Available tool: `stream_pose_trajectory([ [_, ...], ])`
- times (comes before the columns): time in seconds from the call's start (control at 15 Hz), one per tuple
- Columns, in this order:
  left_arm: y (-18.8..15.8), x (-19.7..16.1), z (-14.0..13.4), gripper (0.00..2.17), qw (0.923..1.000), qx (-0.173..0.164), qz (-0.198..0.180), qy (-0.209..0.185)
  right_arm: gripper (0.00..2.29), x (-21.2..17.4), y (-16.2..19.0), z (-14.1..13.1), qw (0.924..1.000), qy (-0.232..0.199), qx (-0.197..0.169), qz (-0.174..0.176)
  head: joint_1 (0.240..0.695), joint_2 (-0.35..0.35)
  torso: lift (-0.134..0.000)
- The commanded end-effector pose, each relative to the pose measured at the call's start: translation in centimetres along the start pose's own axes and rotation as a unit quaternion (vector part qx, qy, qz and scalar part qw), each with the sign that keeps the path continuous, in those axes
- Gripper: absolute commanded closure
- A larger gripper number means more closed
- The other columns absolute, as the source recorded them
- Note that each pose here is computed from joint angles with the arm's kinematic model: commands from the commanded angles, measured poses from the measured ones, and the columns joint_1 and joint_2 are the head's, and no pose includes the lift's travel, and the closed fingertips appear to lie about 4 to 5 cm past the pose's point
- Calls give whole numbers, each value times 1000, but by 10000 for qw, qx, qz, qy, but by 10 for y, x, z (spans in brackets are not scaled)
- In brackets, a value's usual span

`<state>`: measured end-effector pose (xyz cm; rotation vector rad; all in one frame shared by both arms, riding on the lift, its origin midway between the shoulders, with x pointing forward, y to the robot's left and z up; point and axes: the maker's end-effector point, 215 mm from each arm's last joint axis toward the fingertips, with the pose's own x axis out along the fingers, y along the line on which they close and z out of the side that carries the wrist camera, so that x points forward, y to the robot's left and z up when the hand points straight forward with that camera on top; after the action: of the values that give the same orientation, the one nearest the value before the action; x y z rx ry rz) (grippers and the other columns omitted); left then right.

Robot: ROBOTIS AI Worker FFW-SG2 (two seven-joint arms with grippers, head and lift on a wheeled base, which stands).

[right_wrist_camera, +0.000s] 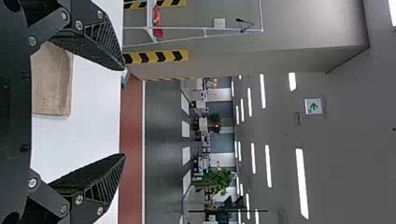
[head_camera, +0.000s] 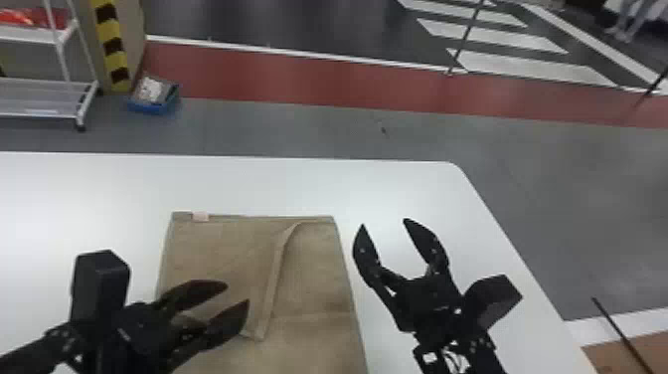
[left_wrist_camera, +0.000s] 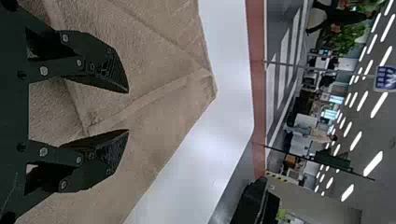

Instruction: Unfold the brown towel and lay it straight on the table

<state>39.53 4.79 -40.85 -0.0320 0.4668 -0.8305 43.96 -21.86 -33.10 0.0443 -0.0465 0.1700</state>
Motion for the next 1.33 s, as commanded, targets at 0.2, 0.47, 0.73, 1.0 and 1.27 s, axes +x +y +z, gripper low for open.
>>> stream_pose_trajectory([
  [0.2, 97, -41, 66, 83, 9840, 361, 1315, -1146, 255, 1, 31, -15, 9995, 177, 87, 228, 695, -166, -125],
  [0.47, 157, -59, 86, 90, 9611, 472, 2161, -1653, 259, -4, 80, -37, 9973, 389, 19, 622, 695, -25, -125],
  [0.73, 181, -71, 89, 107, 9482, 446, 2500, -1910, 343, -11, 103, -63, 9939, 645, -72, 892, 695, 77, -125],
  [1.0, 189, -72, 78, 110, 9452, 328, 2599, -1949, 343, -21, 139, -90, 9853, 922, -230, 1417, 695, 122, -125],
  [1.27, 189, -70, 70, 140, 9443, 309, 2612, -1976, 441, -39, 157, -105, 9778, 1033, -219, 1808, 695, 173, -125],
])
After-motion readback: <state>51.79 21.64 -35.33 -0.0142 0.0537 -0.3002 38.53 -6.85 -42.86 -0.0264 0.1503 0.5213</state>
